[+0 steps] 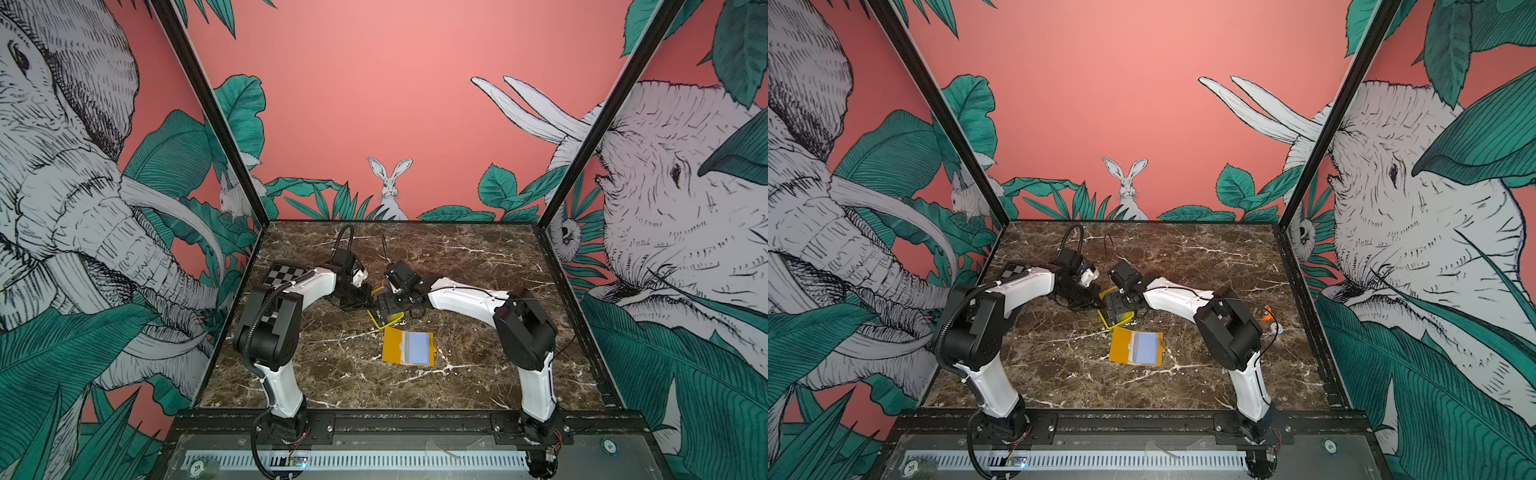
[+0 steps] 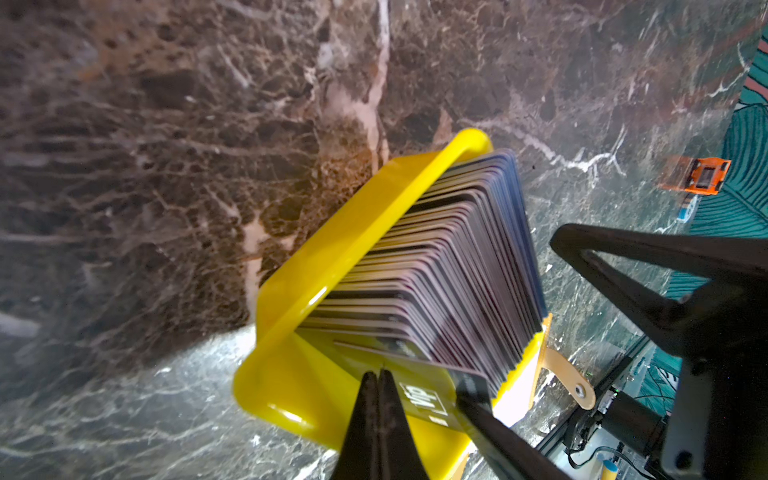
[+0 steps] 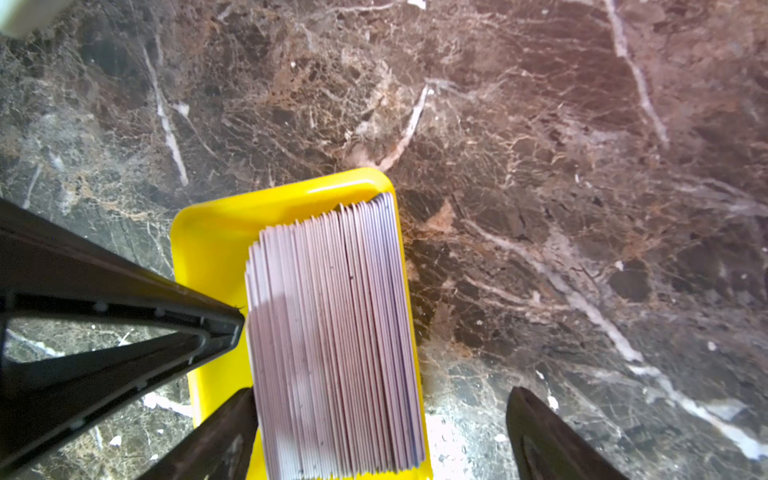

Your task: Put the credit cards into the card holder

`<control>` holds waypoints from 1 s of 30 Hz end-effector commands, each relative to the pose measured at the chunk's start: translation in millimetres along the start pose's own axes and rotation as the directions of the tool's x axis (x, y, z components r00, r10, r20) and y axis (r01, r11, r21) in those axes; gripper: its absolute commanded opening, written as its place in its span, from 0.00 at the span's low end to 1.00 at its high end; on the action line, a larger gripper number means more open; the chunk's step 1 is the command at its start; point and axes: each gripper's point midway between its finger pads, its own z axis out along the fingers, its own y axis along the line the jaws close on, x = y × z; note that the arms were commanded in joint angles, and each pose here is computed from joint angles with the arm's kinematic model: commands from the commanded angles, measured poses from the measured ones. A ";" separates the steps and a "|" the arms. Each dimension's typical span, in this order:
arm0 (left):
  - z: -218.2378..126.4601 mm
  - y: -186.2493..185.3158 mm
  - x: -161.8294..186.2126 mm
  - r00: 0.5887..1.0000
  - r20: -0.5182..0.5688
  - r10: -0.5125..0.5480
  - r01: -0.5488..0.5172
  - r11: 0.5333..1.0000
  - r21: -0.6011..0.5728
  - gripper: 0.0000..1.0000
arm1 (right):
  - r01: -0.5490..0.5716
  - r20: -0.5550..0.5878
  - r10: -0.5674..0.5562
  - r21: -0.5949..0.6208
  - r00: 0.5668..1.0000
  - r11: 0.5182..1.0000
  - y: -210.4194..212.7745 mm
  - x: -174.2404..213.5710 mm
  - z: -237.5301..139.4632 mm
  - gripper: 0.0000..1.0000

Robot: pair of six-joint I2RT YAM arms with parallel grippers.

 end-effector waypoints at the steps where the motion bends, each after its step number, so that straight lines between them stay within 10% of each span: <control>1: -7.2 -4.7 -2.1 1.000 0.019 0.011 -0.011 1.000 0.015 0.00 | 0.004 0.022 -0.005 0.028 1.000 1.000 -5.0 -10.9 -2.2 0.91; 30: 6.8 -8.3 4.0 1.000 -0.022 0.015 -0.015 0.999 0.030 0.03 | 0.041 0.119 -0.032 -0.073 0.992 0.996 12.4 -32.1 -46.4 0.83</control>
